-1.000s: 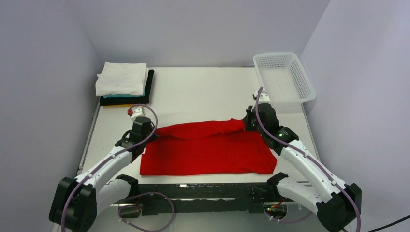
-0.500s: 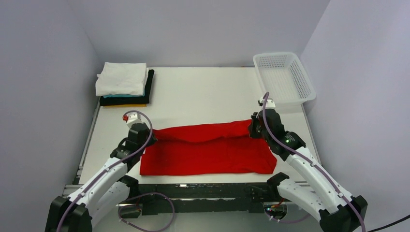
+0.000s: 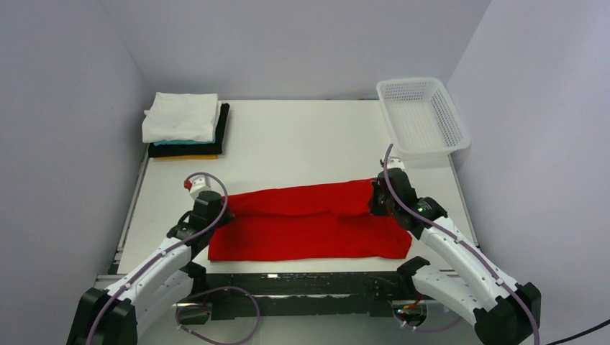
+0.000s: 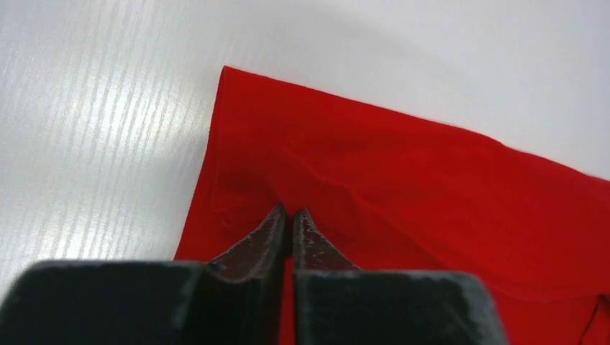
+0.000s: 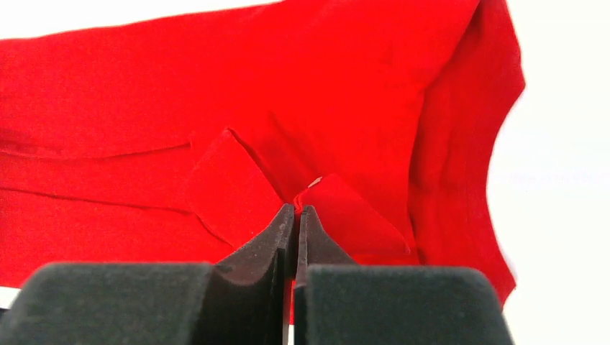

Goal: Fold and stack the t-shirts
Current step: Fold the other side of the tshirt into a rectangle, then rotate the tshirt 90 degrees

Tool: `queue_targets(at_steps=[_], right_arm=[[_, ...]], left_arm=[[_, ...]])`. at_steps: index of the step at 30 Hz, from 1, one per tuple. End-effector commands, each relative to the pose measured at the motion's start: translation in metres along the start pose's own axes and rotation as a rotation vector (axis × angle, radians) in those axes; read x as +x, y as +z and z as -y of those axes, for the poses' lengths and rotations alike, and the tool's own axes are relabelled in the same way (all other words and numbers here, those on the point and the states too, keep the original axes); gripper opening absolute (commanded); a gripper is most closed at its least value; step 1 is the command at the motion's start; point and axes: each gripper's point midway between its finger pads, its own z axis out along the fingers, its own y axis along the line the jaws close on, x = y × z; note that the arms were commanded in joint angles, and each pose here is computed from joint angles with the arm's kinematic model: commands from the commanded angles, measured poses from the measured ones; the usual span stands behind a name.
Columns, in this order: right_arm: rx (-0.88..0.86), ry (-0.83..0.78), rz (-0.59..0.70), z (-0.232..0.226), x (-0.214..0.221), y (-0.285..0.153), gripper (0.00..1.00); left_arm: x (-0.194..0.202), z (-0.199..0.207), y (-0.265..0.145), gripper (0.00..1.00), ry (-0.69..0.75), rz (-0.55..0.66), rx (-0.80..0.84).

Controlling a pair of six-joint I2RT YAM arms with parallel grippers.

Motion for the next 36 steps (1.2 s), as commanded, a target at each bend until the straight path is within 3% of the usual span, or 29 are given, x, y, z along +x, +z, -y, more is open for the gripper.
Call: queue_targets(at_steps=[1, 5, 7, 9, 11, 13, 17, 20, 26, 31, 36], right_arm=[[-0.007, 0.052, -0.053, -0.001, 0.016, -0.006, 0.08], [-0.009, 0.11, -0.187, -0.001, 0.048, -0.02, 0.43], [-0.03, 0.134, -0.229, -0.005, 0.062, -0.031, 0.47], [-0.061, 0.135, -0.226, -0.007, 0.064, -0.043, 0.56], [-0.084, 0.133, -0.176, -0.008, 0.055, -0.053, 0.72], [-0.114, 0.131, -0.088, -0.012, 0.036, -0.056, 0.97], [-0.151, 0.147, 0.08, -0.022, -0.002, -0.051, 1.0], [-0.154, 0.143, 0.125, -0.029, -0.017, -0.036, 1.0], [-0.076, 0.211, -0.037, -0.035, 0.008, 0.015, 1.0], [0.004, 0.267, -0.153, -0.025, 0.043, 0.042, 1.0], [0.033, 0.279, -0.237, -0.019, 0.069, 0.054, 1.0]], left_arm=[[-0.003, -0.001, -0.001, 0.19, -0.044, 0.012, -0.019], [-0.005, -0.017, -0.016, 0.4, -0.086, 0.027, -0.089], [-0.015, -0.026, -0.031, 0.56, -0.14, 0.069, -0.127], [-0.033, -0.021, -0.047, 0.79, -0.197, 0.143, -0.086], [-0.046, -0.009, -0.057, 0.98, -0.232, 0.191, -0.013], [-0.059, 0.008, -0.065, 0.99, -0.255, 0.222, 0.074], [-0.075, 0.042, -0.068, 0.99, -0.207, 0.228, 0.199], [-0.073, 0.081, -0.059, 0.99, -0.102, 0.145, 0.323], [-0.034, 0.125, -0.02, 1.0, 0.097, -0.143, 0.37], [0.012, 0.099, 0.001, 0.99, 0.162, -0.322, 0.235], [0.056, 0.046, -0.001, 0.99, 0.19, -0.443, 0.083]])
